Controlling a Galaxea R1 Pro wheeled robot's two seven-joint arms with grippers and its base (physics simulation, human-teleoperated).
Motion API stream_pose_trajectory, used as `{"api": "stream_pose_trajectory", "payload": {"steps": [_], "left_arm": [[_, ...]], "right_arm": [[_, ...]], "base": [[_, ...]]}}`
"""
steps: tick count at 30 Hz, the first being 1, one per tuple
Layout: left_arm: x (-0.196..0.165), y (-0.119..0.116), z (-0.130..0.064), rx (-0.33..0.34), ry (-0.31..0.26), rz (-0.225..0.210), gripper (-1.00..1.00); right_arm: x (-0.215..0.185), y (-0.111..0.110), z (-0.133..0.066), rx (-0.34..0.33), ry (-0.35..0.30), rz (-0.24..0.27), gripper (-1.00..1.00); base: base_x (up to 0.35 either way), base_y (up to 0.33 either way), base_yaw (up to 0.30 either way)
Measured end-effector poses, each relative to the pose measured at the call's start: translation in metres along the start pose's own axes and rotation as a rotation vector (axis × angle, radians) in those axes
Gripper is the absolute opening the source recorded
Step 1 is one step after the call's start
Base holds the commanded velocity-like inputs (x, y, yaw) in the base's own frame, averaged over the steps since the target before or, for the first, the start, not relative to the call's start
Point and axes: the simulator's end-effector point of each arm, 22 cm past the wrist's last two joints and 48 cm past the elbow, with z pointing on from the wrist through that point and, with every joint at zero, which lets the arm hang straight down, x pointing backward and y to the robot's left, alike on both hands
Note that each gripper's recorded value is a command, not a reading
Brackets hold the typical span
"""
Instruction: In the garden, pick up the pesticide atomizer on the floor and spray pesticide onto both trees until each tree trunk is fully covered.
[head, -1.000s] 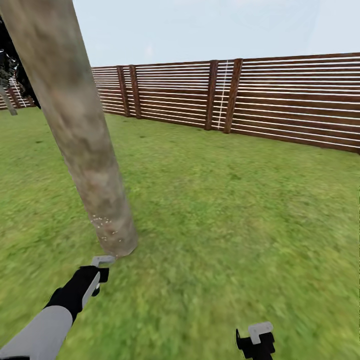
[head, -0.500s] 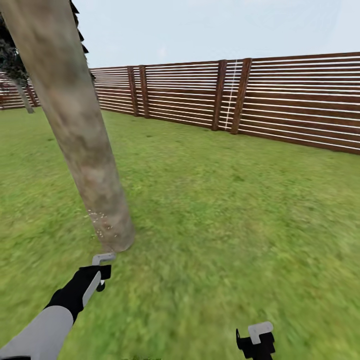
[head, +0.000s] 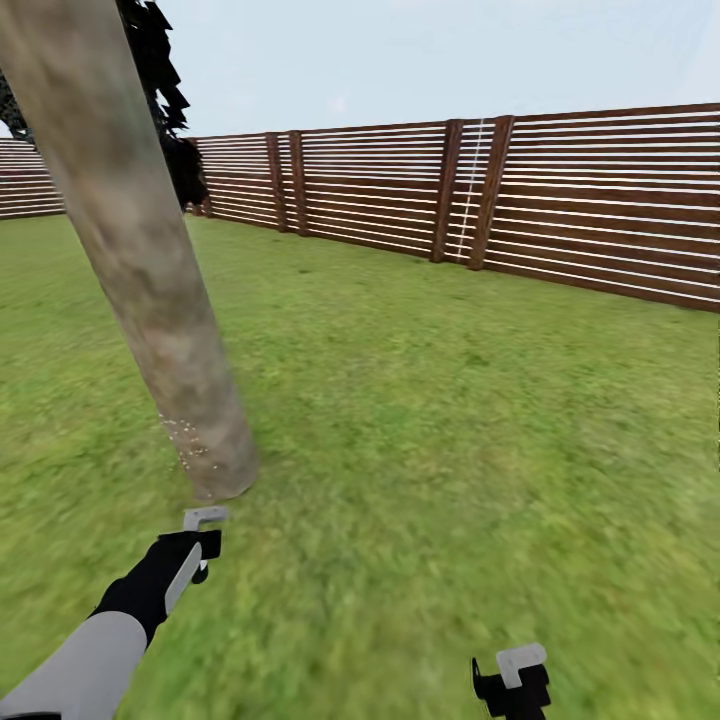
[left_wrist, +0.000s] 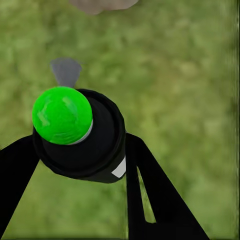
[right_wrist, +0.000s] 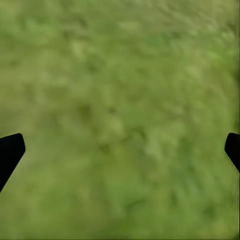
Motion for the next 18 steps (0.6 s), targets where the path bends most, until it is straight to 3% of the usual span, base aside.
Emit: {"api": "stream_pose_trajectory", "payload": {"steps": [11, 18], "left_arm": [[-0.0001, 0.0019, 0.0001, -0.004, -0.001, 0.003, -1.00], [-0.0001, 0.0020, 0.0002, -0.004, -0.001, 0.003, -1.00]], "right_arm": [[-0.0001, 0.0000, 0.0001, 0.000, 0.000, 0.000, 1.00], [0.0002, -0.0002, 0.0000, 0.000, 0.000, 0.000, 1.00]], "base": [[0.024, -0.275, 0.005], [0.228, -0.194, 0.226]]}}
